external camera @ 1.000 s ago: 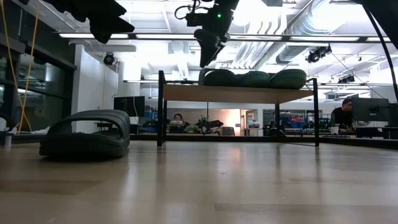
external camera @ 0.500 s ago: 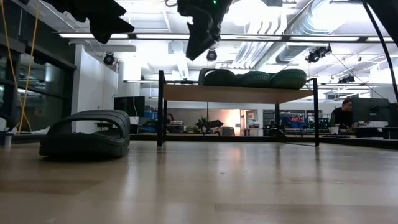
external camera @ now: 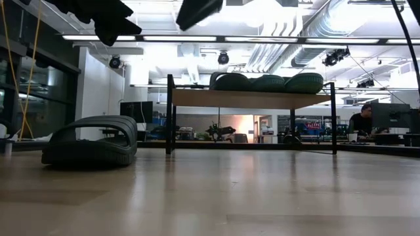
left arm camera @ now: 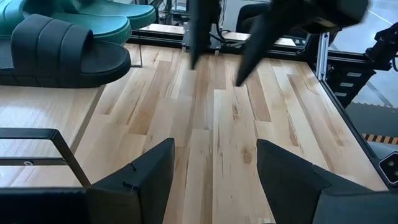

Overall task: Pick and place slides into the shelf
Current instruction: Put the dark green slipper on the shelf

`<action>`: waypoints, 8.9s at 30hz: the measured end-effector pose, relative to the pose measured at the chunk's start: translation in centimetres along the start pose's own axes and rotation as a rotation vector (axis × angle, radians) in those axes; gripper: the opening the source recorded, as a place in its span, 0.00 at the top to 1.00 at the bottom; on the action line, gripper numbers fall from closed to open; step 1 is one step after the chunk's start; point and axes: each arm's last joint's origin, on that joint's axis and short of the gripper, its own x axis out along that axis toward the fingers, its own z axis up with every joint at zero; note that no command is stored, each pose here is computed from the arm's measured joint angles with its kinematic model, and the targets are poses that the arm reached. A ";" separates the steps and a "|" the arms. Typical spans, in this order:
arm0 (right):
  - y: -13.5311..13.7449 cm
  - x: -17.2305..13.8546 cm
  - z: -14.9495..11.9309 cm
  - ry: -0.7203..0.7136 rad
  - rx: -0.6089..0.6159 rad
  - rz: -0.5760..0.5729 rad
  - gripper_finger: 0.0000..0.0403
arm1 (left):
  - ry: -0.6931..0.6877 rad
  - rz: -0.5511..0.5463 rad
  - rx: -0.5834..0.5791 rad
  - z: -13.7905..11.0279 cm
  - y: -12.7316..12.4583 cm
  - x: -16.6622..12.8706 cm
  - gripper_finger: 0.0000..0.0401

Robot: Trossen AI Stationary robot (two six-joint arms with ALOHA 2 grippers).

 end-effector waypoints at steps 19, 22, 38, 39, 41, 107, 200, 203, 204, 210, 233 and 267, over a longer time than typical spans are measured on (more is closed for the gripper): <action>4.7 1.5 -0.1 0.013 -0.006 -0.032 0.55 | 0.210 0.007 -0.058 -2.0 0.2 -0.2 0.48; 4.8 1.5 -0.1 0.012 -0.002 -0.030 0.55 | 0.230 0.012 -0.057 -2.2 0.3 -0.2 0.48; 6.9 2.7 -2.0 0.148 0.001 0.000 0.55 | 0.321 0.094 -0.143 -4.8 2.9 0.4 0.48; 7.3 2.9 -2.3 0.161 -0.017 0.003 0.55 | 0.328 0.089 -0.162 -5.1 3.3 0.5 0.48; 7.9 3.2 -2.7 0.168 -0.056 0.006 0.55 | 0.336 0.073 -0.195 -5.7 4.0 0.6 0.48; 7.9 3.6 -2.8 0.158 -0.085 0.019 0.55 | 0.513 -0.356 -0.316 -10.1 3.7 6.4 0.48; 14.1 5.8 -1.0 -0.047 -0.671 -0.438 0.55 | 0.185 -0.403 -0.196 -4.7 3.2 3.7 0.95; 13.9 6.5 -0.8 -0.052 -0.681 -0.469 0.55 | 0.176 -0.408 -0.198 -4.6 3.2 3.5 0.95; 13.9 6.7 -0.8 -0.054 -0.684 -0.469 0.55 | 0.179 -0.407 -0.201 -4.6 3.2 3.5 0.95; 13.5 7.1 -0.7 -0.055 -0.672 -0.467 0.55 | 0.176 -0.408 -0.201 -4.6 3.2 3.5 0.95; 11.0 8.2 -1.1 0.014 -0.560 -0.510 0.55 | 0.175 -0.407 -0.213 -4.5 3.2 3.5 0.95; 11.0 8.2 -1.4 0.025 -0.536 -0.505 0.99 | 0.173 -0.350 -0.211 -4.6 3.3 3.5 0.95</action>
